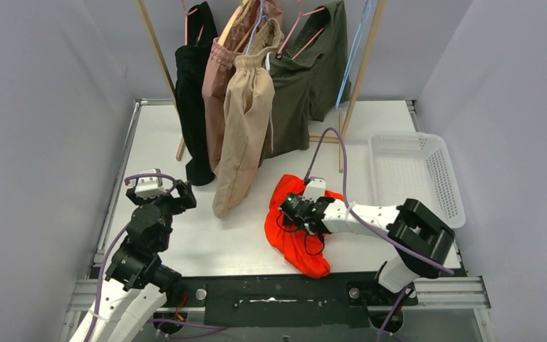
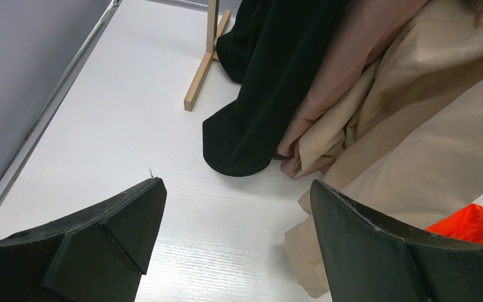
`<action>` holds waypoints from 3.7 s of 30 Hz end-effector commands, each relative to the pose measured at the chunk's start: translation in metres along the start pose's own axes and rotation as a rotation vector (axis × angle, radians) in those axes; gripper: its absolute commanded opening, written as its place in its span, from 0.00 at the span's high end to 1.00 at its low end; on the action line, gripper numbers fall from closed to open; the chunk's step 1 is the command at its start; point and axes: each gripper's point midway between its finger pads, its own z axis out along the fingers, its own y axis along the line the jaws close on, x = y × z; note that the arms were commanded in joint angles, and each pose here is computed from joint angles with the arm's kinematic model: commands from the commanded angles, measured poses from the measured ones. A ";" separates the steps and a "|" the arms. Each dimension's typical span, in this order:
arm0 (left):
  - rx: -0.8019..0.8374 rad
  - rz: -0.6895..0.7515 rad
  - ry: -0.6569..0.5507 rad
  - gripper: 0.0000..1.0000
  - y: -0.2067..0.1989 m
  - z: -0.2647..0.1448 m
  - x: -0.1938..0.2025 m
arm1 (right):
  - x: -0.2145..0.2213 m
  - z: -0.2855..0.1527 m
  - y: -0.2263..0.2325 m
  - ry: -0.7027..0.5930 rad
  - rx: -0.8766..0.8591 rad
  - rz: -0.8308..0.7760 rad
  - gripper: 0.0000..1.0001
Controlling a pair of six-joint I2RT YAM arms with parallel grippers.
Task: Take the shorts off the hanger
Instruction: Pick up the shorts at the center of the board, then place the shorts in the basket.
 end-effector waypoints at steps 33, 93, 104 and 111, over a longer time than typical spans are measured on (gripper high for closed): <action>0.066 -0.016 -0.068 0.14 -0.010 -0.003 -0.019 | -0.057 -0.048 0.033 -0.305 -0.002 -0.007 0.02; 0.090 -0.015 -0.046 0.13 -0.017 -0.001 -0.013 | -0.165 -0.198 -0.080 -0.685 0.022 0.236 1.00; 0.090 -0.008 -0.036 0.13 -0.018 0.001 -0.010 | -0.223 -0.221 -0.147 -0.763 0.285 0.294 1.00; 0.088 0.000 -0.025 0.13 -0.018 0.003 -0.007 | -0.269 -0.180 -0.175 -0.640 0.228 0.367 1.00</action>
